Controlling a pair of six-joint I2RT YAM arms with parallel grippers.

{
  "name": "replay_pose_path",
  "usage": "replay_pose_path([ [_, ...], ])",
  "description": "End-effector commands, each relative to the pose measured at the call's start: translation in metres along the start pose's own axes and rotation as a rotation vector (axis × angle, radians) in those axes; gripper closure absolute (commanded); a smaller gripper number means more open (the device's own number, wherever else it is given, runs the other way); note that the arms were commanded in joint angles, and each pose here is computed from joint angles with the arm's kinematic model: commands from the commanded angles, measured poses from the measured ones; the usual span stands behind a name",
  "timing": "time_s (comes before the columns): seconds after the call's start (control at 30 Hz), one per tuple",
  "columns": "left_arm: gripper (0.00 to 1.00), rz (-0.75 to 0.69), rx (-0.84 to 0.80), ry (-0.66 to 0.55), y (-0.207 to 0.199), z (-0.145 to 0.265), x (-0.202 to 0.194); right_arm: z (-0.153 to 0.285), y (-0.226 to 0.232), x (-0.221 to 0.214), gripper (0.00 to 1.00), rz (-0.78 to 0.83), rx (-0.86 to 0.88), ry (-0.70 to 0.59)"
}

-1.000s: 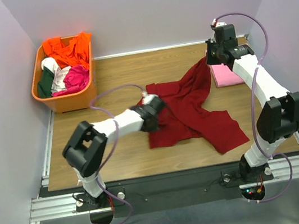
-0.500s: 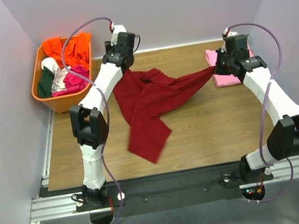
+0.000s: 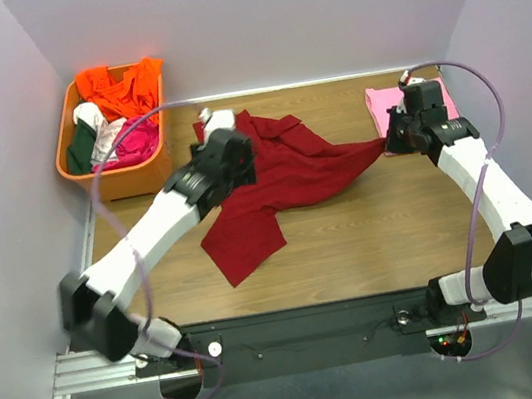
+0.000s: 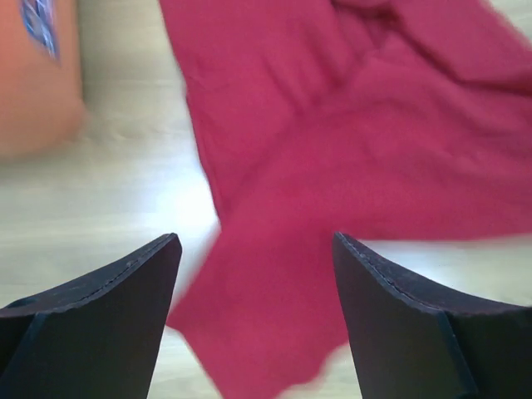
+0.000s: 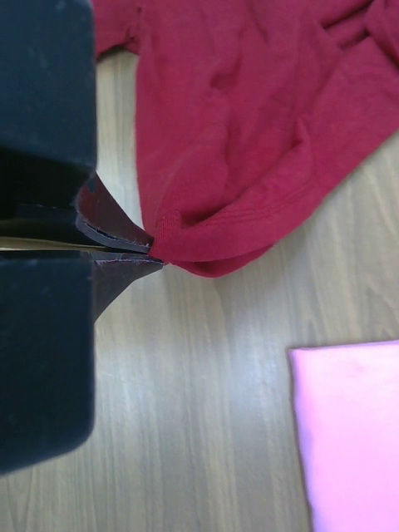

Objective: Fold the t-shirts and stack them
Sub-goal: Flatten the tshirt out

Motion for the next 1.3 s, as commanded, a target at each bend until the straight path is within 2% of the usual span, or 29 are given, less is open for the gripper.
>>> replay_pose_path([
  [0.0,0.16,0.320,-0.140,0.088,0.008,0.039,-0.060,0.009,0.002,-0.001,0.99,-0.017,0.041,-0.016],
  [0.1,0.18,0.420,-0.172,0.172,0.015,0.054,-0.111,0.004,0.000,-0.013,0.99,-0.021,0.039,0.018],
  [0.2,0.20,0.481,-0.168,0.312,0.018,0.058,-0.164,0.005,0.001,-0.020,0.99,-0.024,0.062,0.038],
  [0.37,0.26,0.498,-0.058,0.439,0.024,0.052,-0.208,0.007,0.001,-0.022,0.99,-0.032,0.069,0.038],
  [0.57,0.37,0.476,0.045,0.478,0.027,0.035,-0.229,0.006,0.003,-0.026,0.99,-0.028,0.093,0.052],
  [1.07,0.45,0.368,0.110,0.597,0.019,0.018,-0.264,0.006,0.002,-0.031,0.99,-0.031,0.095,0.048],
  [1.1,0.48,0.365,0.111,0.603,0.019,0.018,-0.266,0.006,0.001,-0.030,0.99,-0.030,0.093,0.046],
  [1.17,0.59,0.351,0.113,0.616,0.018,0.016,-0.269,0.005,0.000,-0.031,0.99,-0.036,0.083,0.045],
  [1.2,0.73,0.344,0.114,0.622,0.017,0.016,-0.270,0.005,0.000,-0.031,0.99,-0.038,0.082,0.043],
  [1.27,0.88,0.328,0.114,0.635,0.016,0.015,-0.273,0.005,-0.001,-0.030,0.99,-0.041,0.076,0.039],
])
Point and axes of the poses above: each gripper's point midway between its finger pads, its own z axis back along the fingers, its own y axis along the line the jaws close on, x = y × z, the point moved 5 cm from there along z, back along the fingers, and after that the axes turned 6 degrees about -z, right-handed, at the moved point
